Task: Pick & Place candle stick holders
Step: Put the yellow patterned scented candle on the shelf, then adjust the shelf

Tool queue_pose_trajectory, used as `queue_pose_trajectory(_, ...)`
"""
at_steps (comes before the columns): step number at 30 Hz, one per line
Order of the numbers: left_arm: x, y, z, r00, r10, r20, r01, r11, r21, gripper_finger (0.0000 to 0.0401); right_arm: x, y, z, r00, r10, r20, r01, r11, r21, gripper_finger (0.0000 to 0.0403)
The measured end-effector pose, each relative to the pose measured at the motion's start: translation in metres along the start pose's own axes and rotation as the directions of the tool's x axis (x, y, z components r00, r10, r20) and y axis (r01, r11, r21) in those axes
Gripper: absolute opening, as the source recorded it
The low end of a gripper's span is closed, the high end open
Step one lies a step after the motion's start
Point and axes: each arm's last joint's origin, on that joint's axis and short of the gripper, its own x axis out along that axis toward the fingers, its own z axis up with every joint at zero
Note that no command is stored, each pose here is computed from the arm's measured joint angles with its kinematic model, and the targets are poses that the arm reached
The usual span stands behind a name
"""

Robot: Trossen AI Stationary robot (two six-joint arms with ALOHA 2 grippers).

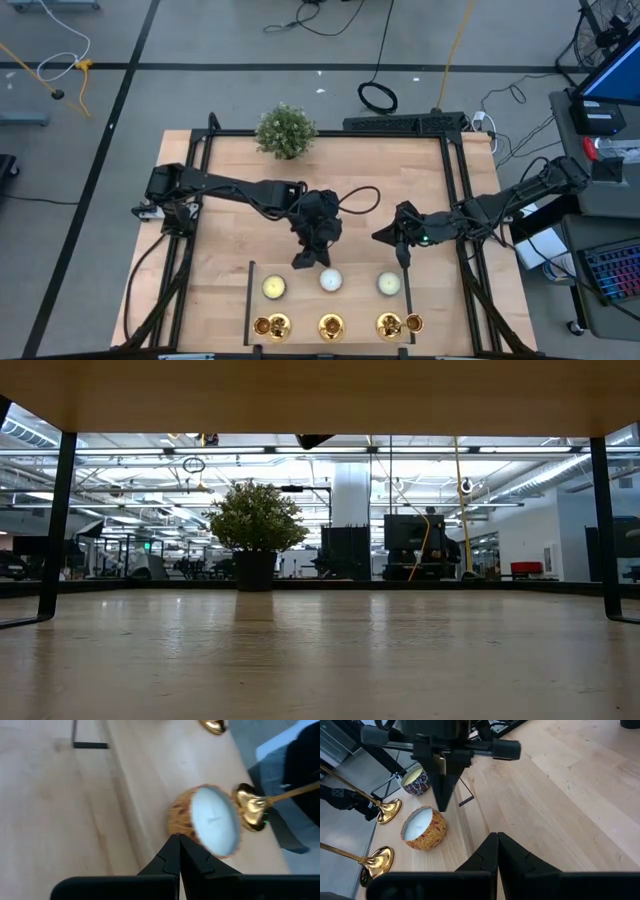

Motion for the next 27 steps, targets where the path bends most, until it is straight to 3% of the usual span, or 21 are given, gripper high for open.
queue_pose_trajectory(11,-0.004,0.009,-0.003,0.993,0.118,-0.019,-0.119,0.992,-0.031,0.0,0.0,-0.004,-0.004,0.998,-0.043,-0.037,0.042,0.999,-0.02,0.0)
queue_pose_trajectory(20,-0.005,0.009,-0.003,0.992,0.124,-0.018,-0.125,0.99,-0.061,0.0,-0.004,-0.022,-0.019,0.955,-0.234,-0.179,0.229,0.972,-0.053,0.0)
queue_pose_trajectory(27,-0.005,0.011,-0.003,0.984,0.179,-0.014,-0.179,0.981,-0.069,0.0,-0.005,-0.027,-0.024,0.935,-0.28,-0.218,0.268,0.96,-0.082,0.0)
